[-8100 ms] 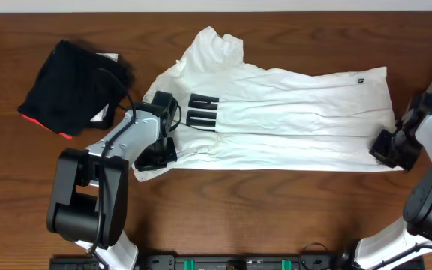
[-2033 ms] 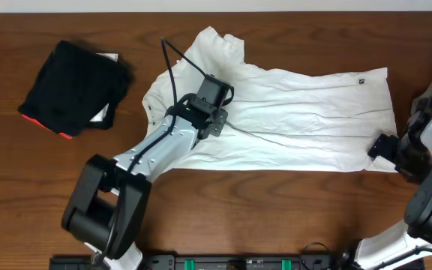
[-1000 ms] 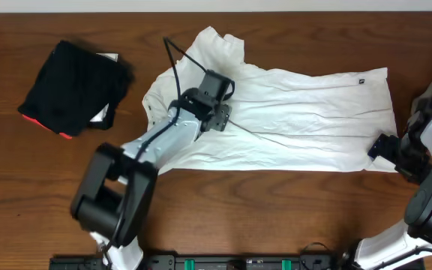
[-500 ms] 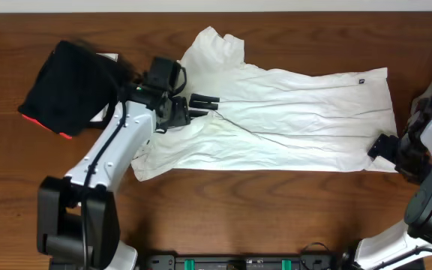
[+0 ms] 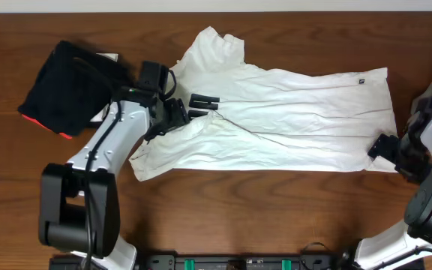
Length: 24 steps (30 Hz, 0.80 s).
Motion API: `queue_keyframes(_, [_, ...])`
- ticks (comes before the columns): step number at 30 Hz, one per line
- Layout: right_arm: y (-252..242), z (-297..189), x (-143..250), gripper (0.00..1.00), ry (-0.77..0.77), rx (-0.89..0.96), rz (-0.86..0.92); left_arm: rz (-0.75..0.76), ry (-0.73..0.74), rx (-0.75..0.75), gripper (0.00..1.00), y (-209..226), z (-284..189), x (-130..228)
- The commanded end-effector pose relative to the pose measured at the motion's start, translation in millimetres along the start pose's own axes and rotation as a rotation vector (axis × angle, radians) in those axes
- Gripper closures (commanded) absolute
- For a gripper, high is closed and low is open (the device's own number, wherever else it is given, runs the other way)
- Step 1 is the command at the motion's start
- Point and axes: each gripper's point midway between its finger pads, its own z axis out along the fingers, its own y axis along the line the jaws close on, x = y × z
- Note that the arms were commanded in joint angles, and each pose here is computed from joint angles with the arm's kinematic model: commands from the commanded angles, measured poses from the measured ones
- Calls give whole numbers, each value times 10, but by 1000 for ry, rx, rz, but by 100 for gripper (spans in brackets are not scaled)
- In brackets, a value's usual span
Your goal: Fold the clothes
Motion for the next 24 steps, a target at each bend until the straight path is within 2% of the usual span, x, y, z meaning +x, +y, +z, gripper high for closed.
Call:
queue_keyframes(1, [88,325,291,1,122,-13,-22,-28,59,-23,23,96,159,145])
queue_keyframes(12, [89,325,291,1,122,-13,-22,-24,34,-7,23,103,302,129])
queue_keyframes(17, [88,326,292,1,122,-13,-22,-22,13,7,40,70,303,77])
queue_keyframes(24, [89,325,291,1,122,-13,-22,-19,0,15,41,50,303,44])
